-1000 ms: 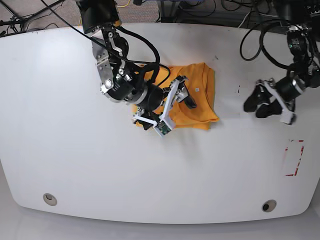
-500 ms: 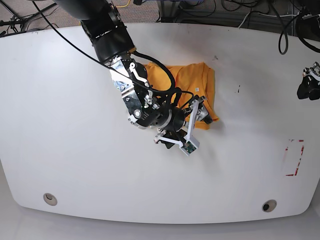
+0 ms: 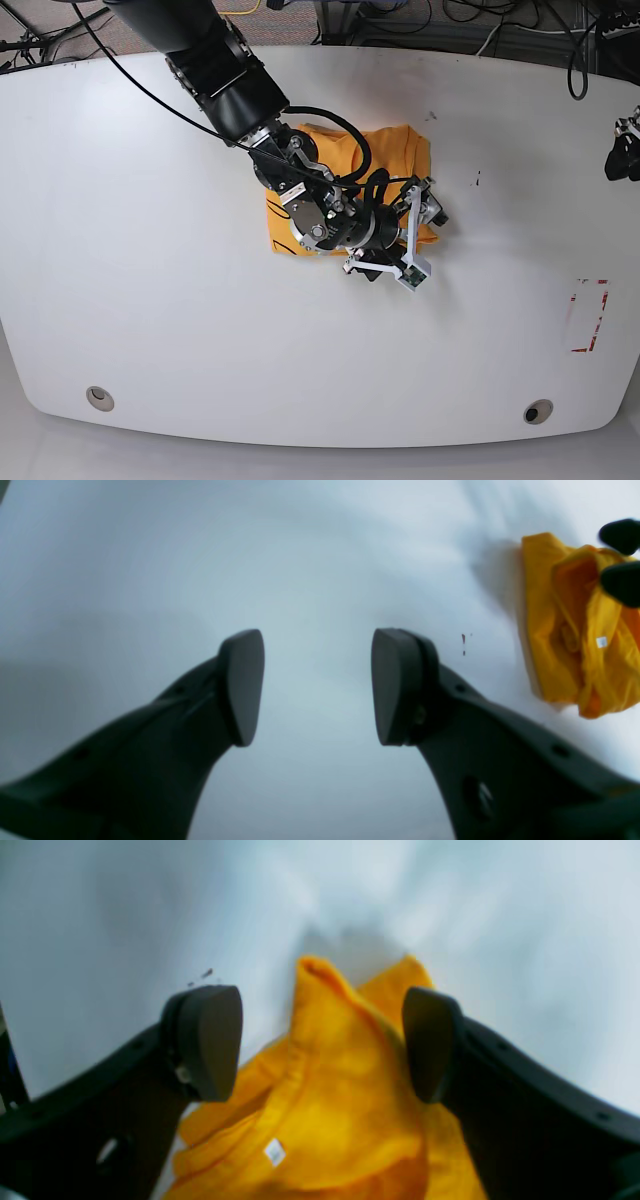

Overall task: Fold the T-shirt properly
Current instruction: 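Release with the left gripper and press the folded bundle with the right gripper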

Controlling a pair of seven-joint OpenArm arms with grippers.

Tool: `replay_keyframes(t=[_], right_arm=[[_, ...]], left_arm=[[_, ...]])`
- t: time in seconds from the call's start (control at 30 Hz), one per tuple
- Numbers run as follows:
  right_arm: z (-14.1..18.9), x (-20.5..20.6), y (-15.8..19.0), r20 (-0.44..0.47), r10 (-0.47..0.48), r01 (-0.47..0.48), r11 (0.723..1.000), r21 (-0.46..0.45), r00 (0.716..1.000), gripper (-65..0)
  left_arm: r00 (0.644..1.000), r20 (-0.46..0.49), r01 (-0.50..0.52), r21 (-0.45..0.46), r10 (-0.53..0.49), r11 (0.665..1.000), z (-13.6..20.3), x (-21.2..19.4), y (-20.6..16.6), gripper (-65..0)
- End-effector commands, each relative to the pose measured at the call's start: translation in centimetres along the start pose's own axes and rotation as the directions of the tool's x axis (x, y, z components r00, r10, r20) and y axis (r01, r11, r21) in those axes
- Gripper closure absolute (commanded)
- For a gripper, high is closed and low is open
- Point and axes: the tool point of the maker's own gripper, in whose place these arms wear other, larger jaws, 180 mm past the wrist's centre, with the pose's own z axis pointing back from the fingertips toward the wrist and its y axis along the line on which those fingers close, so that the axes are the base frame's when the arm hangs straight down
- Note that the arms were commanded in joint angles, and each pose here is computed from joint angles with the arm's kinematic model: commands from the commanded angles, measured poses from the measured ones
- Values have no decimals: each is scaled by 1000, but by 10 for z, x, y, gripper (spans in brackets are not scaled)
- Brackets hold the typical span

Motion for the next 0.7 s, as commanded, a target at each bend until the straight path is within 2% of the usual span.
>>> replay_keyframes(t=[0.0, 0.1, 0.17, 0.2, 0.23, 0.33, 0.47, 0.67], right_arm=[[2, 26, -6, 74, 10, -10, 1000, -7, 997, -387], [1, 24, -6, 73, 6, -6, 1000, -7, 997, -271], [-1, 20, -7, 63, 1, 0, 1000, -6, 998, -155], [-2, 19, -8, 59, -1, 2, 1000, -7, 998, -136], [-3, 17, -11, 58, -5, 6, 1000, -11, 998, -75], [-2, 22, -13, 78, 0, 1, 1000, -16, 997, -2], [8, 36, -4, 129, 21, -20, 1000, -10, 991, 0], [12, 45, -4, 152, 34, -32, 999, -15, 988, 0]], left_arm=[[999, 16, 31, 14, -31, 999, 0, 9, 0, -319], [1000, 2, 24, 29, -24, 999, -1, 1, 2, -319], [999, -16, 31, 43, -30, 999, -1, -3, 4, -319], [999, -18, 32, 44, -32, 999, -1, -3, 4, -319], [999, -25, 32, 44, -31, 999, -3, -6, 3, -319], [1000, -23, 14, 36, -13, 999, -6, -11, -1, -319], [999, -31, 8, 37, -7, 999, -6, -15, -1, -319], [999, -49, 14, 9, -14, 1000, -13, -19, -9, -319]])
